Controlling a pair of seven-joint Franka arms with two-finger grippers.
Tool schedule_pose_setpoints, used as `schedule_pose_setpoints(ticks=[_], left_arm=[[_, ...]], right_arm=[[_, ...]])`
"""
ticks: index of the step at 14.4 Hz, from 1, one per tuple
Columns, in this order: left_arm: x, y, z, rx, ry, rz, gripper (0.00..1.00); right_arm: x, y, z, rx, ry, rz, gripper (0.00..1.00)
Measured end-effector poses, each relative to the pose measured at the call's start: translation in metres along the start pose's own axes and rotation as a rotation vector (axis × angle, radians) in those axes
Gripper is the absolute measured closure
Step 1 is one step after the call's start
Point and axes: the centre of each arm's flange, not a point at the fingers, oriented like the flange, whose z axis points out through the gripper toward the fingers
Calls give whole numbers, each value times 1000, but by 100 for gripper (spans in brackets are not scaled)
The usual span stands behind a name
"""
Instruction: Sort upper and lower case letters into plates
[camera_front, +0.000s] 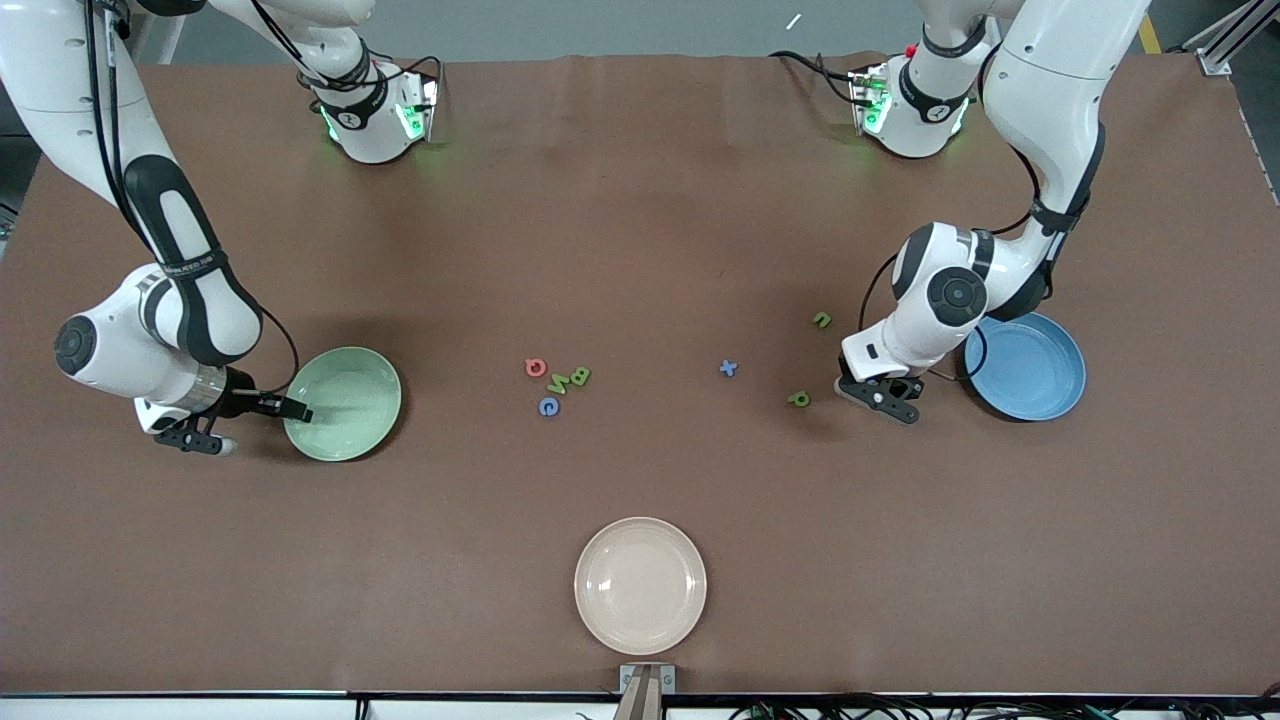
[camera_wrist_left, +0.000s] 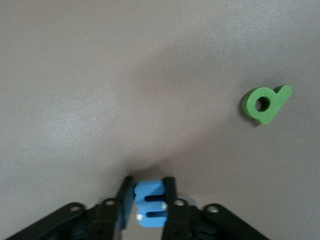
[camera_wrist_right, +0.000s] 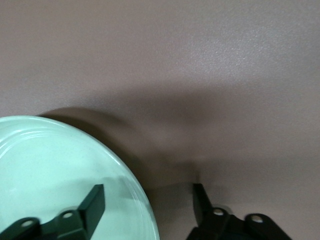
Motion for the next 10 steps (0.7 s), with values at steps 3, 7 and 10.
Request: schedule_pose_setpoints(ticks=[3,7,10], left_arm=[[0,0,0,0,0,16,74],[-3,-12,-9,3,0,1,74],[-6,-31,-46,10,-18,-27,74]], right_arm=[[-1,-2,1,5,-13,-4,42],[0,-8,-4,11,-8,-18,84],[2,-31,-24,24,-1,-50,90]])
